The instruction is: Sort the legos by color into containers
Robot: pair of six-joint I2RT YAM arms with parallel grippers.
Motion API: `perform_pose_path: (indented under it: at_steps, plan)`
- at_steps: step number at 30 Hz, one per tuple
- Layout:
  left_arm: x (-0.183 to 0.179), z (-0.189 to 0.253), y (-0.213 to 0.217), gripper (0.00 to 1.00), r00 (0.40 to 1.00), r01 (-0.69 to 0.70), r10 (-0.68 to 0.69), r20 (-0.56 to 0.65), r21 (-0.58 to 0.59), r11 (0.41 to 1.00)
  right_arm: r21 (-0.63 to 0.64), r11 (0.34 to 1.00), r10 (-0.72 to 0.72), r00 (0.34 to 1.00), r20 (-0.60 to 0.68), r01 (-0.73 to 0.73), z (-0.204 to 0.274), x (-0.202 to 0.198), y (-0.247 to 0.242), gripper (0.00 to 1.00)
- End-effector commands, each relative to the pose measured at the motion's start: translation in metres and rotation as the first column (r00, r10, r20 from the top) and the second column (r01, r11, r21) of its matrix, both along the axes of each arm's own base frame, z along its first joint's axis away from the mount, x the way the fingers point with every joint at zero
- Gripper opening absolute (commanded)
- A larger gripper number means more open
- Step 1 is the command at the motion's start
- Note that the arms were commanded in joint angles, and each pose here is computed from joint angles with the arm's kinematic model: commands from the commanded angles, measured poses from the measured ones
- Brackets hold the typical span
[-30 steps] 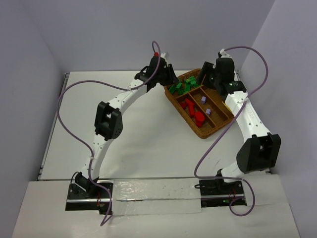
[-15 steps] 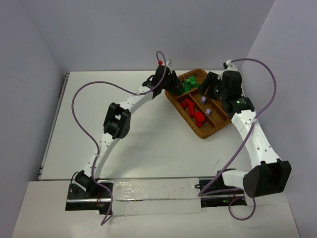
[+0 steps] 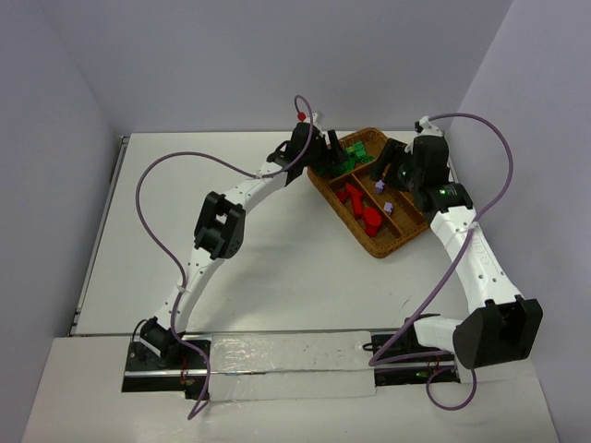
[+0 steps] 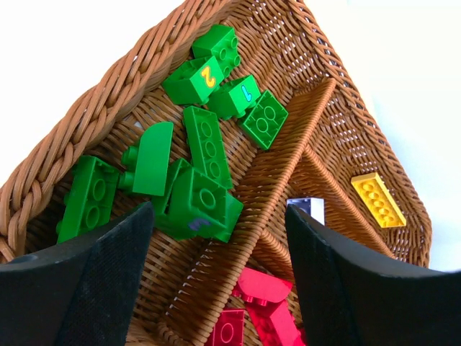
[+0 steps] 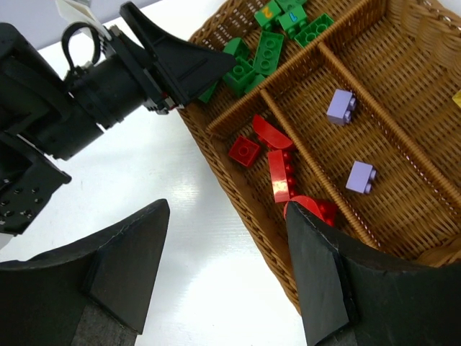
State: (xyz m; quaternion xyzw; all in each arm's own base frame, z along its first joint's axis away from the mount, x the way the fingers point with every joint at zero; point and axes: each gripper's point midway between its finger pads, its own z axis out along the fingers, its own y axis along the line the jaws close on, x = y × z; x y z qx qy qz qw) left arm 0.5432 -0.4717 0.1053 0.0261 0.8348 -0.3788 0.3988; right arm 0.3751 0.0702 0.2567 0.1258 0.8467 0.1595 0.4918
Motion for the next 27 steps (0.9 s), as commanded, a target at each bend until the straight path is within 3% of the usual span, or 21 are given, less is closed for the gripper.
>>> perform_pose_path:
  at_steps: [1,10,15,19,22,27]
  plan:
    - [0.002,0.078,-0.006,0.82,0.988,0.024,-0.014,0.152,-0.065,0.998,-0.003,1.000,-0.022,0.999,0.044,0.022,0.016,-0.006,-0.006,0.74]
    - [-0.030,0.160,0.030,0.84,0.974,0.025,-0.019,0.226,-0.025,0.999,-0.017,0.999,-0.038,0.998,0.049,0.039,0.024,-0.018,-0.012,0.78]
    - [-0.059,0.208,0.080,0.88,0.969,-0.028,0.019,0.246,0.031,0.999,-0.016,0.999,-0.040,0.999,0.032,0.041,0.015,-0.025,-0.012,0.99]
    - [-0.079,0.206,0.133,0.90,0.962,-0.164,0.129,0.242,0.128,0.978,-0.041,0.996,-0.081,0.997,0.007,0.081,0.007,-0.026,-0.021,1.00]
    - [-0.090,0.181,0.188,0.90,0.941,-0.316,0.280,0.188,0.203,0.927,-0.041,0.997,-0.062,0.998,0.008,0.062,0.005,-0.026,-0.018,1.00]
    - [-0.116,0.171,0.228,0.90,0.934,-0.352,0.324,0.152,0.230,0.907,-0.011,0.997,-0.070,0.997,0.032,0.070,0.005,-0.026,-0.016,1.00]
